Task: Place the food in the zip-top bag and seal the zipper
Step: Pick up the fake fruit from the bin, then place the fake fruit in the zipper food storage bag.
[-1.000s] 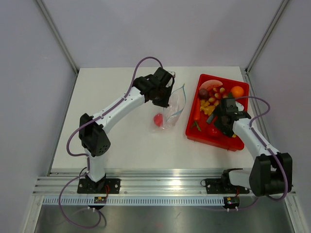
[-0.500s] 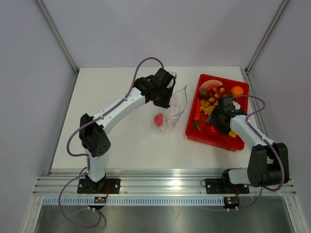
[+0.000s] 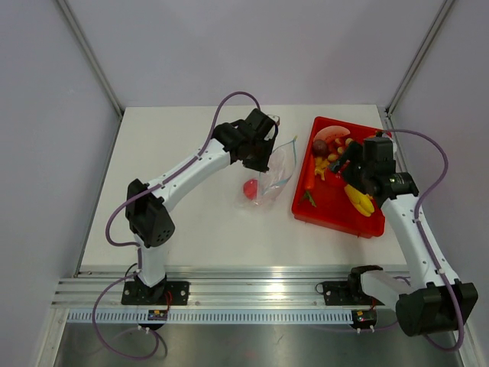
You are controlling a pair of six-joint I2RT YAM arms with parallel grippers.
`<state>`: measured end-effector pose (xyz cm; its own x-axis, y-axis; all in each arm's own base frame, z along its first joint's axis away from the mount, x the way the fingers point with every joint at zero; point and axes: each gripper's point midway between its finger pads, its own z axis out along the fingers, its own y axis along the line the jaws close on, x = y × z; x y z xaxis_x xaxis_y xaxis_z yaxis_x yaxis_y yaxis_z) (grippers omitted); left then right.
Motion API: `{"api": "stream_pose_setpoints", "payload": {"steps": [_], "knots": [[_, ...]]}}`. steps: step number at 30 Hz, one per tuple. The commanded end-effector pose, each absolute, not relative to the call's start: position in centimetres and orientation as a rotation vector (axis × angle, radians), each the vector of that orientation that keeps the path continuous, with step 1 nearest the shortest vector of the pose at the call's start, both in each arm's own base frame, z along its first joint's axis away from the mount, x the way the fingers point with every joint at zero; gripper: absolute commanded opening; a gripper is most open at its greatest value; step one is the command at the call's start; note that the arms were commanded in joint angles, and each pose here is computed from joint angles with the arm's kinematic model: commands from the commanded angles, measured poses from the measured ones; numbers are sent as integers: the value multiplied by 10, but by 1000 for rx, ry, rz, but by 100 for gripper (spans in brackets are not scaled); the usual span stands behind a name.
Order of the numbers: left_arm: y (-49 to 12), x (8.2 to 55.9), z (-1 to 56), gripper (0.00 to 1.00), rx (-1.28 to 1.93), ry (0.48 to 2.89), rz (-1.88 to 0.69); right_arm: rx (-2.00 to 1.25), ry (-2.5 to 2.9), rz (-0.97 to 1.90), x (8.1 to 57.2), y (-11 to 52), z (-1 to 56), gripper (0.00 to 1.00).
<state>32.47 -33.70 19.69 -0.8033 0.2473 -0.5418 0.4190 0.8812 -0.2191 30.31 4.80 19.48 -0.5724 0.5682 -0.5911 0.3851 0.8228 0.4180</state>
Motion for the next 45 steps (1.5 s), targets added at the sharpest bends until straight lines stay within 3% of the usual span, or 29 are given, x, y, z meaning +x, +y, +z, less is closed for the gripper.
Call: {"api": "stream_pose_setpoints", "payload": {"steps": [1,7,11,24,26,27,28,32,40,45], "knots": [[-351,329,210,0,486,2488,-520,572,2151,457,305,73,258,60],[-352,329,208,0,482,2494,-522,388,2094,602,302,135,311,61],[-352,328,209,0,482,2494,-526,305,2104,636,309,173,317,61],[-355,321,214,0,506,2493,-575,273,2263,563,345,210,244,63],[-357,320,217,0,511,2487,-594,268,2273,557,348,212,242,68],[-357,319,217,0,511,2488,-598,267,2277,554,350,213,240,80],[-357,319,218,0,511,2485,-602,264,2280,551,350,213,240,85],[-355,321,221,0,505,2475,-594,265,2275,521,349,207,244,93],[-352,322,219,0,493,2477,-573,297,2206,456,332,180,268,89],[-346,323,222,0,473,2463,-561,401,2189,332,325,136,259,62]]}}
